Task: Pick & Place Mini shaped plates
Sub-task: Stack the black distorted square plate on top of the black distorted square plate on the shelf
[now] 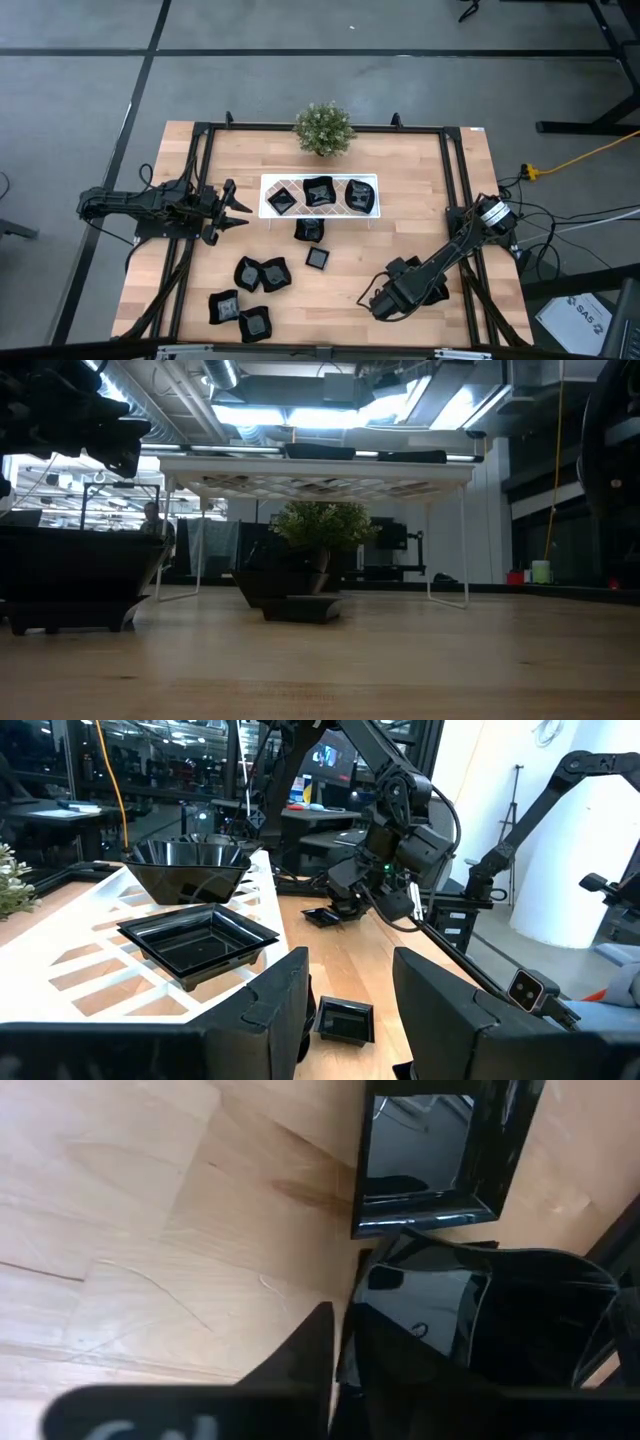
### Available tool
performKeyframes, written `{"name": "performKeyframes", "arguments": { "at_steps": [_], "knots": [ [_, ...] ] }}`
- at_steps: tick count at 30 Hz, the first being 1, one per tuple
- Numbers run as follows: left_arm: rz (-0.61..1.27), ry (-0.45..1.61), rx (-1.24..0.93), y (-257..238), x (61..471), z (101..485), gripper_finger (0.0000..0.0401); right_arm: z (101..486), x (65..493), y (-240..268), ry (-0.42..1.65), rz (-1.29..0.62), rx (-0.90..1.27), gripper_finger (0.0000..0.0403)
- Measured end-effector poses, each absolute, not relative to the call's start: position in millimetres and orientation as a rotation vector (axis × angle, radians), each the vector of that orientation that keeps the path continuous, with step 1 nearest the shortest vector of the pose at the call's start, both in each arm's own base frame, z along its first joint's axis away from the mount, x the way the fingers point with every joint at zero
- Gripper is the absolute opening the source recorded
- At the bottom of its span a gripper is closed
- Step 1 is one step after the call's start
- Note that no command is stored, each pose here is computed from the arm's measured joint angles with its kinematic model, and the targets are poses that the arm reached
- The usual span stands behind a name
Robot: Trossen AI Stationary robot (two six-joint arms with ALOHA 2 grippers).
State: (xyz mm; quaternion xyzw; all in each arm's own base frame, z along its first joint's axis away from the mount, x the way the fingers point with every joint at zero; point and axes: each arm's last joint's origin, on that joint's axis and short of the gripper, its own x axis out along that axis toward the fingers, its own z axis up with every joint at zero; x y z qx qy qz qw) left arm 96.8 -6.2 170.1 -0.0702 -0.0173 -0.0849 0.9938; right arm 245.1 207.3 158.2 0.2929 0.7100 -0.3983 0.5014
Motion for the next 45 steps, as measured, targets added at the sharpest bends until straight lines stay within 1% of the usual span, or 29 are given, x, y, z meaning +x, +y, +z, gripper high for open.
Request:
{"name": "performKeyframes", "arguments": {
  "at_steps": [5, 11, 15, 27, 31, 38, 45],
  "knots": [
    [-0.17, -0.035, -0.141, -6.2, 96.8, 170.1, 0.0143, 158.5, 244.1, 207.1, 1.729, -0.947, 0.685, 0.0007],
    [-0.17, -0.035, -0.14, -6.2, 96.8, 170.1, 0.0143, 161.1, 243.0, 206.4, 1.737, -0.965, 0.665, 0.0013],
    [-0.17, -0.035, -0.14, -6.2, 96.8, 170.1, 0.0143, 170.9, 244.2, 207.1, 1.739, -0.978, 0.636, 0.0005],
    [-0.17, -0.035, -0.141, -6.2, 96.8, 170.1, 0.0143, 195.0, 251.5, 210.1, 1.681, -0.962, 0.577, 0.0006],
    [-0.17, -0.035, -0.14, -6.2, 96.8, 170.1, 0.0143, 198.4, 254.1, 210.6, 1.653, -0.917, 0.537, 0.0006],
    [-0.17, -0.035, -0.14, -6.2, 96.8, 170.2, 0.0143, 210.2, 265.0, 209.9, 1.534, -0.831, 0.449, 0.0007],
    [-0.17, -0.035, -0.14, -6.2, 96.8, 170.1, 0.0143, 224.7, 278.8, 206.6, 1.444, -0.709, 0.333, 0.0007]
  ]
}}
